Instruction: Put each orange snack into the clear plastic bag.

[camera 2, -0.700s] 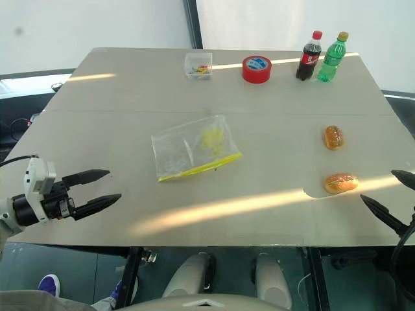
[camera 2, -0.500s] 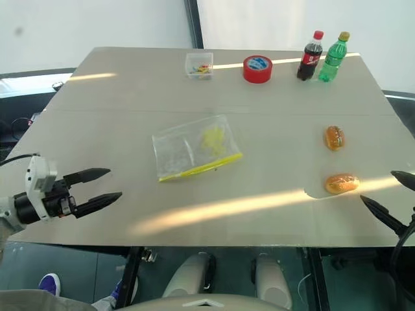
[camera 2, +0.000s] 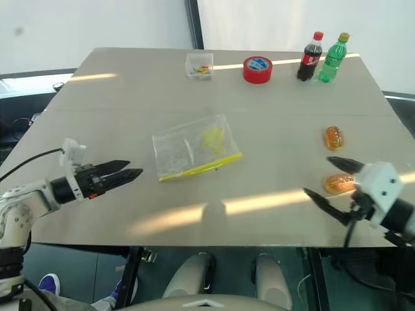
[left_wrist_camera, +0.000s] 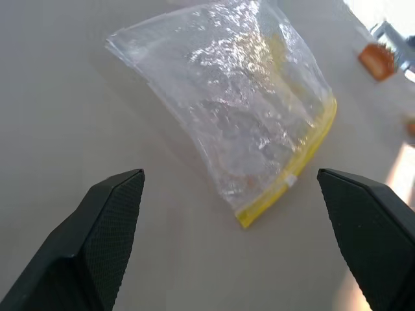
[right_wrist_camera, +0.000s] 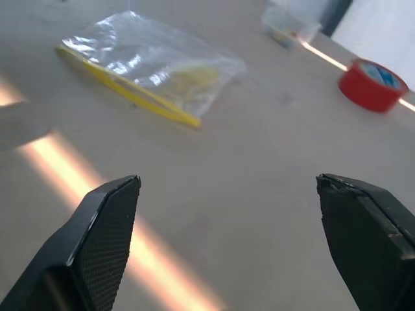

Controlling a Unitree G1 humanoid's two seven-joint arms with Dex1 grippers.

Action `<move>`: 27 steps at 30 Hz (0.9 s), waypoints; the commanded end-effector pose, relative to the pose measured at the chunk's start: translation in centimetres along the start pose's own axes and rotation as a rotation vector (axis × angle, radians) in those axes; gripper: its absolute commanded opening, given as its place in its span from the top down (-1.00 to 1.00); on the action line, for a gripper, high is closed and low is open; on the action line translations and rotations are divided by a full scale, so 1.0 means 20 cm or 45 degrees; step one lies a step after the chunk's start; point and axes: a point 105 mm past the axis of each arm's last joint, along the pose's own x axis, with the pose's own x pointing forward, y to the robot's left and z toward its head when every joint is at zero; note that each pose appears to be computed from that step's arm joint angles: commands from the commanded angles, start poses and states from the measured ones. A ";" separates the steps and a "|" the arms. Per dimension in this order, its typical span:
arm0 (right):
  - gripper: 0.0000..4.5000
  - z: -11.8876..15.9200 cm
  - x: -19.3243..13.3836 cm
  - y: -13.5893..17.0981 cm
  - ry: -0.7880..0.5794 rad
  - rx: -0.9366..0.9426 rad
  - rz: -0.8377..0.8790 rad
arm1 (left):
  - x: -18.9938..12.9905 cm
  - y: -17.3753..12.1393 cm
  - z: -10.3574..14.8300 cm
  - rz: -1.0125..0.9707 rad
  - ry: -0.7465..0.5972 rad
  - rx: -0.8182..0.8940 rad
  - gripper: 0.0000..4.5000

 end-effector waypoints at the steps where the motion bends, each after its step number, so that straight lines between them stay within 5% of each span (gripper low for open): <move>1: -0.97 0.05 0.08 0.06 -0.057 -0.042 0.055 | 0.06 0.09 -0.06 0.070 0.068 -0.143 -1.00; 18: -0.97 0.06 0.14 0.12 -0.055 -0.047 0.070 | 0.58 -0.16 -0.15 -0.459 0.251 -0.577 -1.00; 21: -1.00 0.07 0.14 0.12 -0.053 -0.062 0.051 | 0.64 -0.18 -0.13 -0.467 0.230 -0.642 -0.67; 27: -1.00 0.04 0.17 0.09 -0.011 -0.193 -0.041 | 0.66 -0.27 -0.07 -0.552 0.219 -0.781 0.67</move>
